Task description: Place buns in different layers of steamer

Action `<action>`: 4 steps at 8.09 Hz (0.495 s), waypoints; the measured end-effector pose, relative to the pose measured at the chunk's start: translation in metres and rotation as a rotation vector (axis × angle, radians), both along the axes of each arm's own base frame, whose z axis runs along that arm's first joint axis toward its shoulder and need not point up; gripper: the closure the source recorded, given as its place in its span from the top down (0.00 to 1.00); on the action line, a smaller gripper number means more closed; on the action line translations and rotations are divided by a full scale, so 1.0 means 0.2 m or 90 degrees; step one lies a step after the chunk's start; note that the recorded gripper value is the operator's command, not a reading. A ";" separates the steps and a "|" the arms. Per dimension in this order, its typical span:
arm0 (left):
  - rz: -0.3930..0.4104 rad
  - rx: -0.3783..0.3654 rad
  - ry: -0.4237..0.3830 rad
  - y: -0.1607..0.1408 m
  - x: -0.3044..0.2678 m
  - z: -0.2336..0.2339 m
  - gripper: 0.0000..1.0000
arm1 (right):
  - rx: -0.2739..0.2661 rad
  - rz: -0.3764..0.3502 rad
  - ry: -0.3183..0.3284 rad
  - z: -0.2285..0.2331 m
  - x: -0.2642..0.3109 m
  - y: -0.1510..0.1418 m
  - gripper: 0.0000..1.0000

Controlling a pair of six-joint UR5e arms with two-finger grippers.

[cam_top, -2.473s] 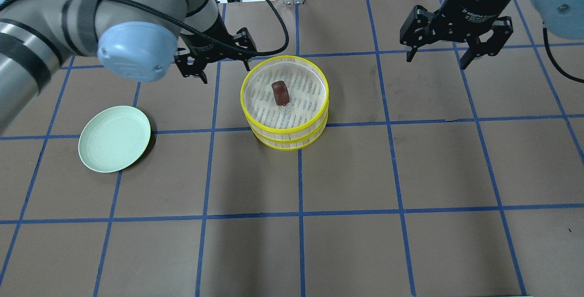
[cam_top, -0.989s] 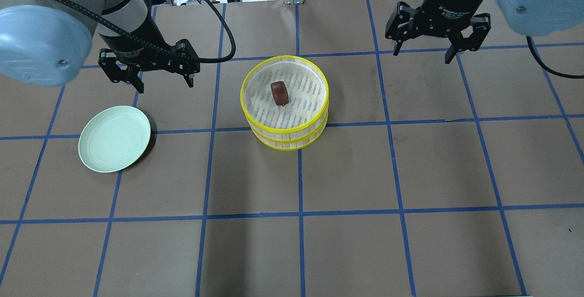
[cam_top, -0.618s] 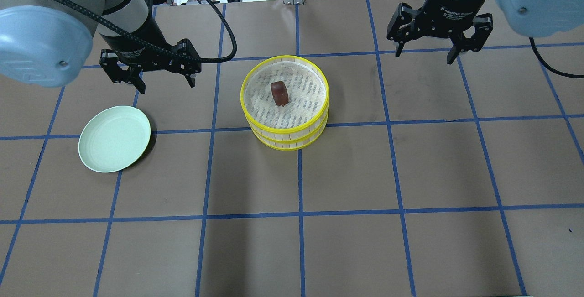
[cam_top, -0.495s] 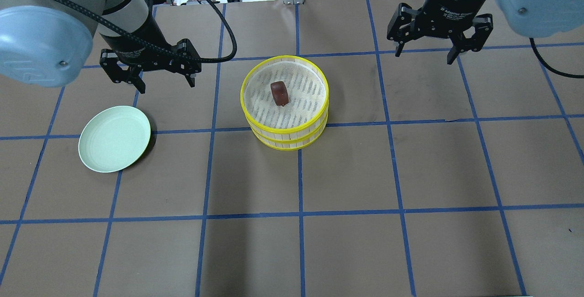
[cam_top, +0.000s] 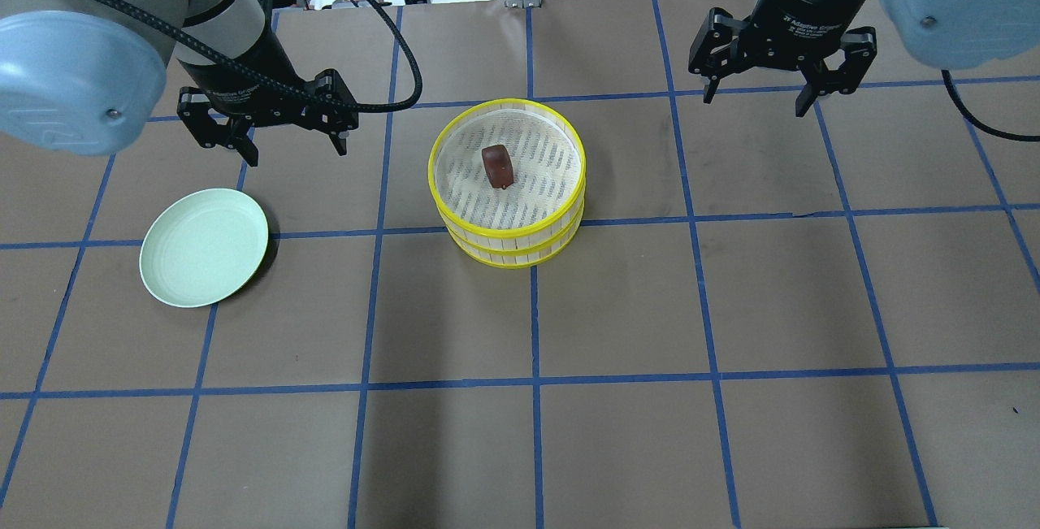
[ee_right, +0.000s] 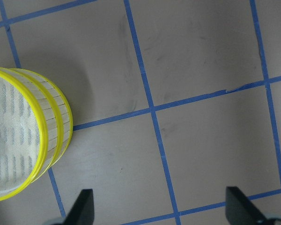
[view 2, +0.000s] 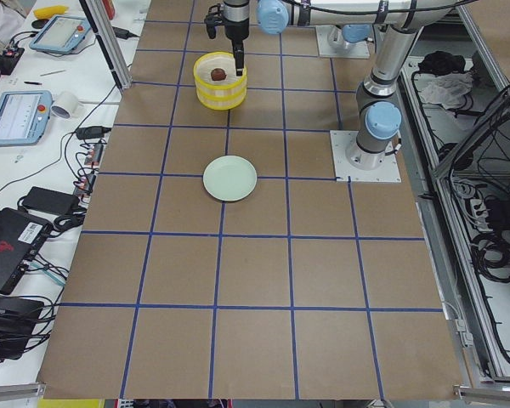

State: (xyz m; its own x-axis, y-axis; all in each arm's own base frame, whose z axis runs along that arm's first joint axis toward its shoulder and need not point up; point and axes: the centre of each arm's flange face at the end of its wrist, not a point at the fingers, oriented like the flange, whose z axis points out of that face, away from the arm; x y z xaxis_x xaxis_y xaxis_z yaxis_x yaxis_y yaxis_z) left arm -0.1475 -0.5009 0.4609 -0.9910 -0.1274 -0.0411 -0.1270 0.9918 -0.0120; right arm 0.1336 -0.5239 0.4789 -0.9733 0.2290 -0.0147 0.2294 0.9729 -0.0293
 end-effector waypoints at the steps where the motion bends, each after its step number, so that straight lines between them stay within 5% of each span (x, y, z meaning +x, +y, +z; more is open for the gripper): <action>1: 0.000 0.000 0.000 0.00 0.00 0.00 1.00 | 0.000 0.001 0.000 0.00 0.00 0.00 1.00; 4: 0.000 0.000 -0.002 0.00 0.00 0.00 1.00 | 0.000 0.004 0.000 0.00 0.00 0.00 1.00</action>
State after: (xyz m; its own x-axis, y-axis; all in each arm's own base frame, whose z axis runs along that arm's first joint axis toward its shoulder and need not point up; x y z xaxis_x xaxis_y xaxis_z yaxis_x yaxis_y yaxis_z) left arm -0.1479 -0.5007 0.4610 -0.9909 -0.1269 -0.0441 -0.1265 0.9919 -0.0128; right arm 0.1336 -0.5239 0.4787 -0.9747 0.2230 -0.0147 0.2233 0.9743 -0.0300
